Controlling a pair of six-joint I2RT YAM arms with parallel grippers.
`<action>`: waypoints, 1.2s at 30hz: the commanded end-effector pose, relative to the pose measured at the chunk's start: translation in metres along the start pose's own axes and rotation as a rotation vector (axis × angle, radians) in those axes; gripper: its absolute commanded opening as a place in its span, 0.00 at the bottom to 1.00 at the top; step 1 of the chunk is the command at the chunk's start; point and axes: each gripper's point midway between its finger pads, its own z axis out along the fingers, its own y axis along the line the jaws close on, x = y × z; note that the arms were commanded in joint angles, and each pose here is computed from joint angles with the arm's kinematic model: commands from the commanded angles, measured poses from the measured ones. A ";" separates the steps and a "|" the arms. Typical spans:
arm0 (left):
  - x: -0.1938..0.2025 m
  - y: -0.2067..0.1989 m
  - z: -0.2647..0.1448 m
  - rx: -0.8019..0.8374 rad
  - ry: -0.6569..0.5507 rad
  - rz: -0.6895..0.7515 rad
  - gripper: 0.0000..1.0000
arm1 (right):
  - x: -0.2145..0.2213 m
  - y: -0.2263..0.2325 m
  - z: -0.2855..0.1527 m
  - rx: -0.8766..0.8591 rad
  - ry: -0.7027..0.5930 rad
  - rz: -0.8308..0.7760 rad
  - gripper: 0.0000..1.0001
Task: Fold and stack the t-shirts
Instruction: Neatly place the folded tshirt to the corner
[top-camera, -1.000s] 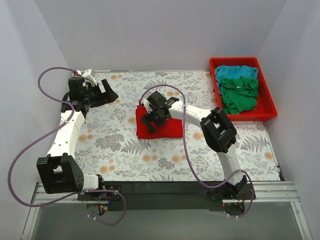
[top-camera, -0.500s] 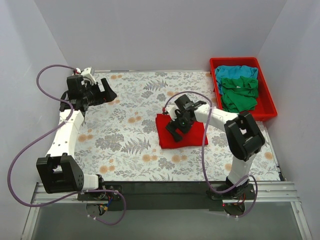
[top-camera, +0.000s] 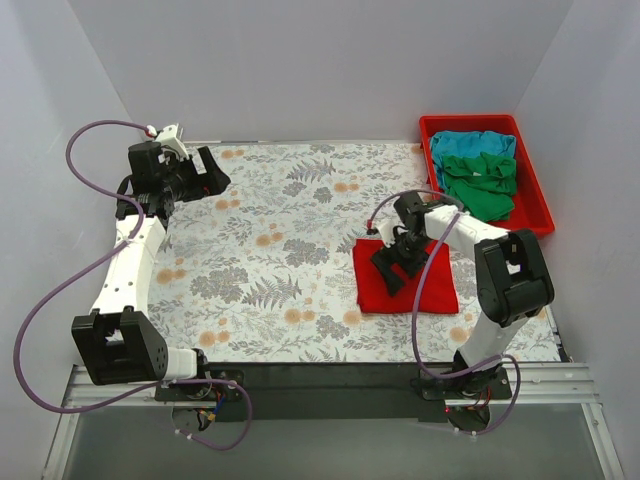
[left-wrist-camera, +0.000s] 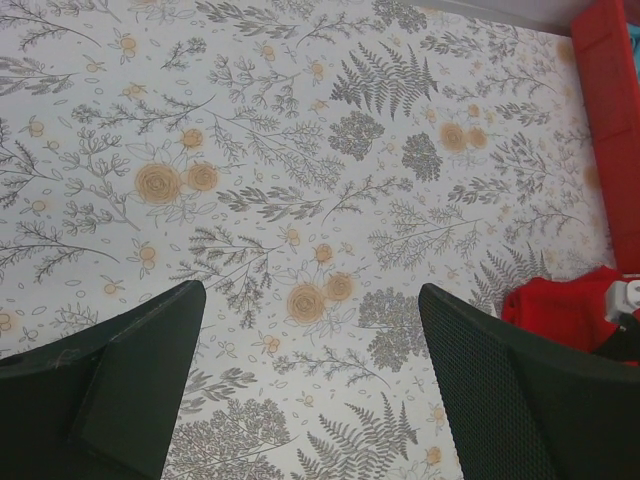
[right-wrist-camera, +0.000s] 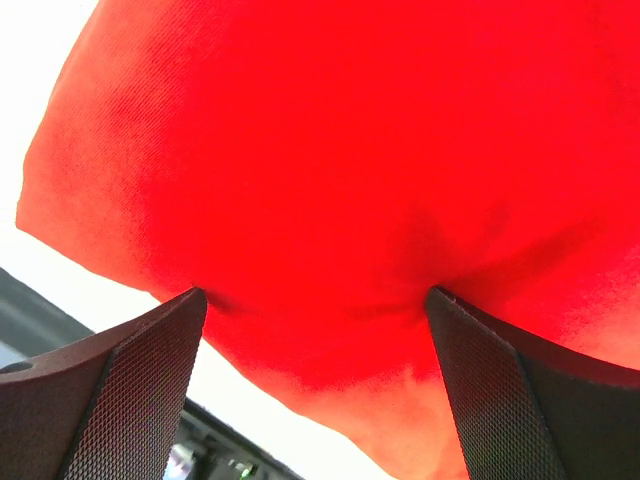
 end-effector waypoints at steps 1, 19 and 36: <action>-0.022 0.001 -0.008 -0.019 -0.060 0.054 0.88 | 0.123 0.018 0.012 -0.138 0.418 0.207 0.98; -0.021 0.000 -0.004 -0.002 -0.054 0.045 0.88 | 0.186 -0.033 -0.011 -0.093 0.392 0.211 0.97; -0.021 -0.002 -0.004 0.007 -0.055 0.040 0.88 | 0.186 -0.142 -0.037 0.281 0.319 -0.024 0.98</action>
